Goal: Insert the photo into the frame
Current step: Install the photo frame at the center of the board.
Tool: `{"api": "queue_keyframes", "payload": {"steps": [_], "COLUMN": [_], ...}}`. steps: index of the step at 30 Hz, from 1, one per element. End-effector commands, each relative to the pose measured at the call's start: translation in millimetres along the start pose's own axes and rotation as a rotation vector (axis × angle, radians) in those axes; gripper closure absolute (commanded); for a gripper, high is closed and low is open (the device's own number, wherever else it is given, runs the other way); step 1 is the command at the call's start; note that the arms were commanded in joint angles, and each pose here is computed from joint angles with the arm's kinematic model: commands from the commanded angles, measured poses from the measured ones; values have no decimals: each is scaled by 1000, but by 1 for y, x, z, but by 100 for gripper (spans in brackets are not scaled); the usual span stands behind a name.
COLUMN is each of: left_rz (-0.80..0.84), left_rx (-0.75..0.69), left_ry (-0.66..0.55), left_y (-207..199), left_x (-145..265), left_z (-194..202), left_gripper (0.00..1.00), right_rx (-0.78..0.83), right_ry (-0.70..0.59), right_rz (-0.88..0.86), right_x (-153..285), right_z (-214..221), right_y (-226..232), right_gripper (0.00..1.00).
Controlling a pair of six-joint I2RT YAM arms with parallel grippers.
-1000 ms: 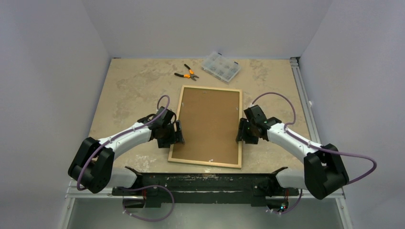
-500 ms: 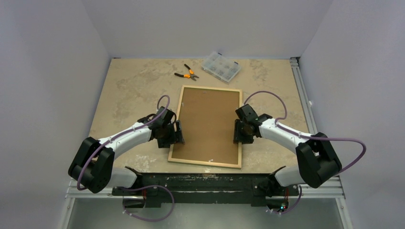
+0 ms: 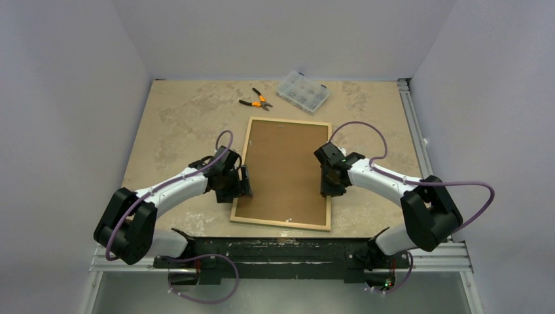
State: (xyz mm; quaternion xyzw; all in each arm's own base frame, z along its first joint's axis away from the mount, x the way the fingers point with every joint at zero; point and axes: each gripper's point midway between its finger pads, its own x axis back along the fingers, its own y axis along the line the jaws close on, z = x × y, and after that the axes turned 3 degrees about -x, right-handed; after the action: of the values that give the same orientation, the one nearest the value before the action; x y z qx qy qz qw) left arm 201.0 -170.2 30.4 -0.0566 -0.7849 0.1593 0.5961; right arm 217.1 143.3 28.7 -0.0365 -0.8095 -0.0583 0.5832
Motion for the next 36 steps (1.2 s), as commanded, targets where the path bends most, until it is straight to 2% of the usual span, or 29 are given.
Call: {"api": "queue_keyframes", "payload": {"steps": [1,11,16,18,23,25,28,32,36], "left_rz": [2,64,100,119,103,68,39,26,30], "left_rx": [-14,-4,-43,-61,-72,-73,-68,-52,-31], "left_ry": [12,22,18,18,-17,-38,-52,-60,-64], "left_y": [1,-12,-31,-38,-36,-32,-28,-22,-15], "left_x": [-4,-4,-5,-5,-1,1,3,3,1], "left_z": [1,9,22,26,21,16,7,-6,-16], "left_gripper": [28,30,30,30,28,25,24,25,30], "right_rx": [3,-30,-81,-112,-149,-152,-158,-160,-155], "right_ry": [-59,-64,-50,-37,-35,-53,-72,-81,-74], "right_rz": [47,36,-12,-53,-128,-143,-158,-133,-114], "right_x": [-3,2,2,1,7,12,18,20,18], "right_z": [-9,-4,-3,-6,-12,-14,-17,-18,-17], "right_y": [-4,-9,-13,-13,-13,-12,-12,-17,-20], "right_gripper": [100,100,100,90,46,35,29,28,30]}}
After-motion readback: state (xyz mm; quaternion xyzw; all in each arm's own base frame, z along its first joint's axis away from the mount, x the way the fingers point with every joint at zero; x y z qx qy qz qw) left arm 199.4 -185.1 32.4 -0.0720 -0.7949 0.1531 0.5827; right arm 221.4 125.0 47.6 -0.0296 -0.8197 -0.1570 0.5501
